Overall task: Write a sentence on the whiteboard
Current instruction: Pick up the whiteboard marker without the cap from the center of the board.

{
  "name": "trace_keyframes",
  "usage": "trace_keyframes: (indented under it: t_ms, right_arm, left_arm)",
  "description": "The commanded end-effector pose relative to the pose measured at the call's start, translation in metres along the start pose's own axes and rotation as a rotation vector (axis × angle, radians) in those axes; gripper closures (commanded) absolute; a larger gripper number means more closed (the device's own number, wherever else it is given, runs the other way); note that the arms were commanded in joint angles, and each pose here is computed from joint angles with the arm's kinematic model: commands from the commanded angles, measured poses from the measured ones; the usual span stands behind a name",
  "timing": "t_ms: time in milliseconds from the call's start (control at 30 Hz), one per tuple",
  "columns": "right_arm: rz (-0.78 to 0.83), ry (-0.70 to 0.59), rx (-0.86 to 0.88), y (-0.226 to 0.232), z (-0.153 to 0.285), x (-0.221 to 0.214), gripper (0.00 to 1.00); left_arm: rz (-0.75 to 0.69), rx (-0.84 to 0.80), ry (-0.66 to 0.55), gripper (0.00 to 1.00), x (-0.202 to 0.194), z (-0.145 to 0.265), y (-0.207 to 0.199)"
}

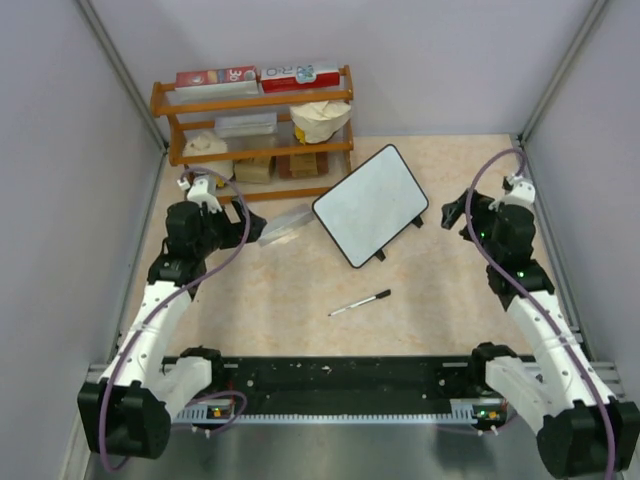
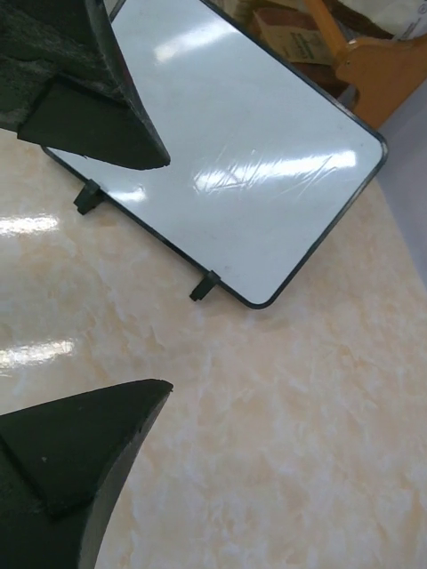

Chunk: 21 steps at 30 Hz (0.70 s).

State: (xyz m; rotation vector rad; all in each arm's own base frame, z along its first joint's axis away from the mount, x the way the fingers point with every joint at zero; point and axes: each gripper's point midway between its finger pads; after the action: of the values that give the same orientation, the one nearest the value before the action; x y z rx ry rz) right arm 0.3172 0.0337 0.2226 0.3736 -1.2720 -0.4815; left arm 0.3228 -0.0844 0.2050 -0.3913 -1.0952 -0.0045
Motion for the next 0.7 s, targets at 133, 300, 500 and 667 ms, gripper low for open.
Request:
trace_keyframes:
  t_ms: [133, 300, 500, 667]
  right_arm:
    - [0.011, 0.263, 0.076, 0.019, -0.019, -0.039, 0.01]
    - [-0.006, 0.379, 0.083, 0.015, -0.021, -0.068, 0.01]
    - [-0.036, 0.437, 0.014, -0.005, -0.018, -0.093, 0.01]
    - [-0.045, 0.44, 0.018, -0.005, -0.013, -0.095, 0.01]
  left_arm:
    - [-0.208, -0.196, 0.076, 0.01, -0.029, -0.006, -0.059]
    - [-0.424, -0.341, 0.209, 0.03, -0.065, -0.02, -0.136]
    - [-0.692, -0.457, 0.433, 0.08, -0.153, -0.042, -0.211]
    - [-0.81, -0.447, 0.555, 0.16, -0.203, -0.042, -0.233]
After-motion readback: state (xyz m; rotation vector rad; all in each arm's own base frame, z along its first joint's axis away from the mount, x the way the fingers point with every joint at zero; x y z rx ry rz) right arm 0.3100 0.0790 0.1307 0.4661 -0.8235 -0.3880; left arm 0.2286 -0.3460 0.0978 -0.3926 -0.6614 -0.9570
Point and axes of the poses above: each gripper's point midway between its finger pads, its own z axis back along the fingers, its own y axis along the line the jaws close on, x = y × z, and after that the axes turned 10 degrees about -z, right-handed
